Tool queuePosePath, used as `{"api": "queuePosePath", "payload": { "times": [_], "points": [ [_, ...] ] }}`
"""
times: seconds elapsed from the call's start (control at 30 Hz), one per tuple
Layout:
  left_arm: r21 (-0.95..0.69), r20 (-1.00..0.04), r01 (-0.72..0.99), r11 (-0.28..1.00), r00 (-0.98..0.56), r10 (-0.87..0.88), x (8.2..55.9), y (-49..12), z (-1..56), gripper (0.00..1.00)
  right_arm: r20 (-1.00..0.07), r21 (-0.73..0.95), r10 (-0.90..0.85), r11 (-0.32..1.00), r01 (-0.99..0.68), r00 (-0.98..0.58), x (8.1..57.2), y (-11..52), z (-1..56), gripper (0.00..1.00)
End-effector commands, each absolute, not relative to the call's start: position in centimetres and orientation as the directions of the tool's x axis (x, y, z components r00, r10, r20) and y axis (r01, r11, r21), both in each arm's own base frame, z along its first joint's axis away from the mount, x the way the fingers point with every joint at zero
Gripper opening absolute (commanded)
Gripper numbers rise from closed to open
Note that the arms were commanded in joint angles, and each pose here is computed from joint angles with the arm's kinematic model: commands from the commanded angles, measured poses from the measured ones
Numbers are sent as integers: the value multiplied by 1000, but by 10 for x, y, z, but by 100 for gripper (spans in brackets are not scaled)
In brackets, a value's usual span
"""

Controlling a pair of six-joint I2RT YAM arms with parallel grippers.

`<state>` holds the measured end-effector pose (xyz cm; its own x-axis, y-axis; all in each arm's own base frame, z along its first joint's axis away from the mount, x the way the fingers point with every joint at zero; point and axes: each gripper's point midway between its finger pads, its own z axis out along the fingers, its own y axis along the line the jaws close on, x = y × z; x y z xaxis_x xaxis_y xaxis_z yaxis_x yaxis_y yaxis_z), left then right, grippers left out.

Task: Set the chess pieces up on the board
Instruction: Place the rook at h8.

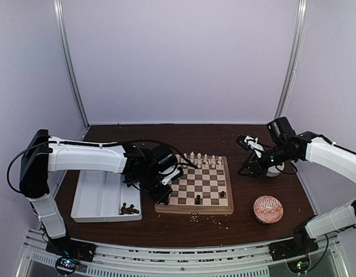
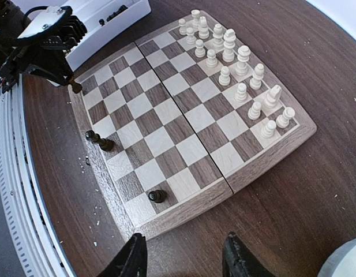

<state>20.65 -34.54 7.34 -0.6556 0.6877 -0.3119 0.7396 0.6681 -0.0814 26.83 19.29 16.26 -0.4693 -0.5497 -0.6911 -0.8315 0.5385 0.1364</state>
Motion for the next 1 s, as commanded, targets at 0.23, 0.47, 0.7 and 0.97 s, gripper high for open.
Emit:
{"api": "queuePosePath", "payload": {
  "times": [0.23,0.47,0.7,0.97],
  "points": [
    [10,-297,688,726,-691,659,225,-338,73,3,-723,151,-532,501,-852,-440,269,201,170,45],
    [-12,-311,689,725,-692,652,227,-347,70,3,-716,157,-538,497,-853,-445,269,201,167,45],
    [-22,-311,686,727,-696,647,228,-351,66,8,-704,179,-542,492,-852,-460,268,202,163,46],
    [-30,-352,680,732,-693,629,230,-352,83,35,-694,191,-549,483,-855,-465,267,203,159,47]
  ]
}}
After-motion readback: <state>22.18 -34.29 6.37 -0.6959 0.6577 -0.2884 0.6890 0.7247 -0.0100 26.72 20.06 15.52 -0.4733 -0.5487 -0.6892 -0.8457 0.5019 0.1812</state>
